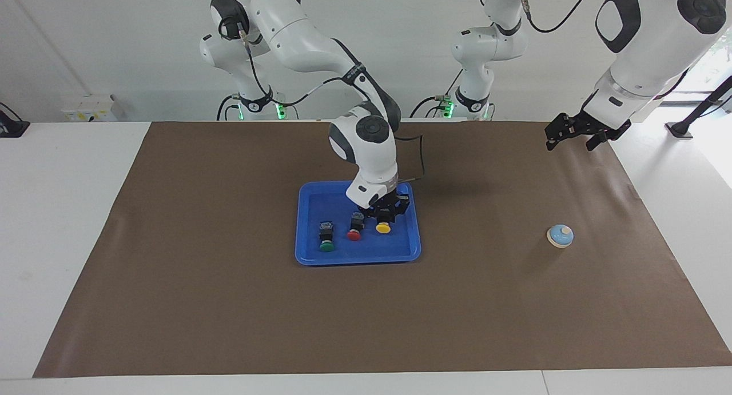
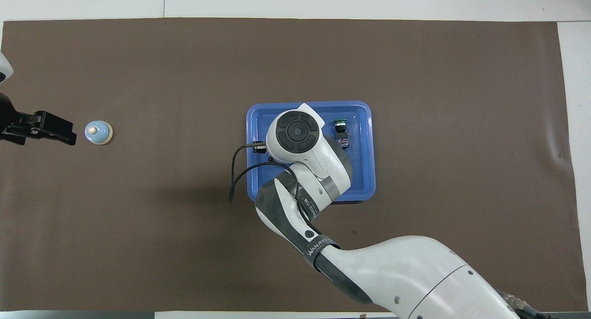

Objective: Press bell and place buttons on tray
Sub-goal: 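Carry the yellow button into the tray and release it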

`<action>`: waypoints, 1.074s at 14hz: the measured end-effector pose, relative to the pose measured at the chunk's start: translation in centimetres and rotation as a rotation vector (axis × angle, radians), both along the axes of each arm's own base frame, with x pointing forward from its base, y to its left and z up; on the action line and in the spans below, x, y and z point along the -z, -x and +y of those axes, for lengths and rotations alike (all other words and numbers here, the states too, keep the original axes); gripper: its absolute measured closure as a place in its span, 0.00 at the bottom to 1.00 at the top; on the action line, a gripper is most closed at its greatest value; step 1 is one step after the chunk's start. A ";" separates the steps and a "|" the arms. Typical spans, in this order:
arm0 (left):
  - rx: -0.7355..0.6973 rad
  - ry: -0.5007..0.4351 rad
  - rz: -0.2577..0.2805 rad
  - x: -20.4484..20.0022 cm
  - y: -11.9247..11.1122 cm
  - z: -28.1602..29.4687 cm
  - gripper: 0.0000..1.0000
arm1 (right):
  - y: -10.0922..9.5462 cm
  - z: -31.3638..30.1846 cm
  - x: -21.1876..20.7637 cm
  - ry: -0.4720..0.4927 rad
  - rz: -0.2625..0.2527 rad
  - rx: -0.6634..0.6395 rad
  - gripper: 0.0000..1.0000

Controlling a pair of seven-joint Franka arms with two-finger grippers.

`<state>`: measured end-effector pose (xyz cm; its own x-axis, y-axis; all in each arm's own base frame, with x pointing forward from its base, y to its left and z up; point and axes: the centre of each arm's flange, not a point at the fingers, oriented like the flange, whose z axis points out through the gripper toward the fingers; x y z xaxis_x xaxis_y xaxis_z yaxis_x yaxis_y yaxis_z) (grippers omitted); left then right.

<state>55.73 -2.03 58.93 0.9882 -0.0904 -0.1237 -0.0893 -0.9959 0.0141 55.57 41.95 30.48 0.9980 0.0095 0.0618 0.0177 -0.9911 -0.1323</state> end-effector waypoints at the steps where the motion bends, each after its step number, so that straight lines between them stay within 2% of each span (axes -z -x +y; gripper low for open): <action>1: 0.000 0.000 0.000 0.0 0.0 0.0 0.00 | 0.2 0.1 0.2 0.001 0.001 -0.005 0.60; 3: 0.000 0.000 0.000 0.0 0.0 0.0 0.00 | 0.3 0.2 0.3 0.002 0.002 -0.006 0.60; 4: 0.000 0.000 0.000 0.0 0.0 0.0 0.00 | 0.2 0.1 0.2 0.001 0.002 -0.004 0.54; 7: 0.000 0.000 0.000 0.0 0.0 0.0 0.00 | 0.1 -0.2 -0.2 0.009 0.021 0.053 0.23; 9: 0.000 0.000 0.000 0.0 0.0 0.0 0.00 | -0.9 -1.8 -2.2 0.035 0.047 0.095 0.01; 12: 0.000 0.000 0.000 0.0 0.0 0.0 0.00 | -4.6 -9.8 -8.5 0.055 0.059 0.175 0.00; 15: 0.000 0.000 0.000 0.0 0.0 0.0 0.00 | -6.7 -20.0 -13.7 0.080 0.072 0.112 0.00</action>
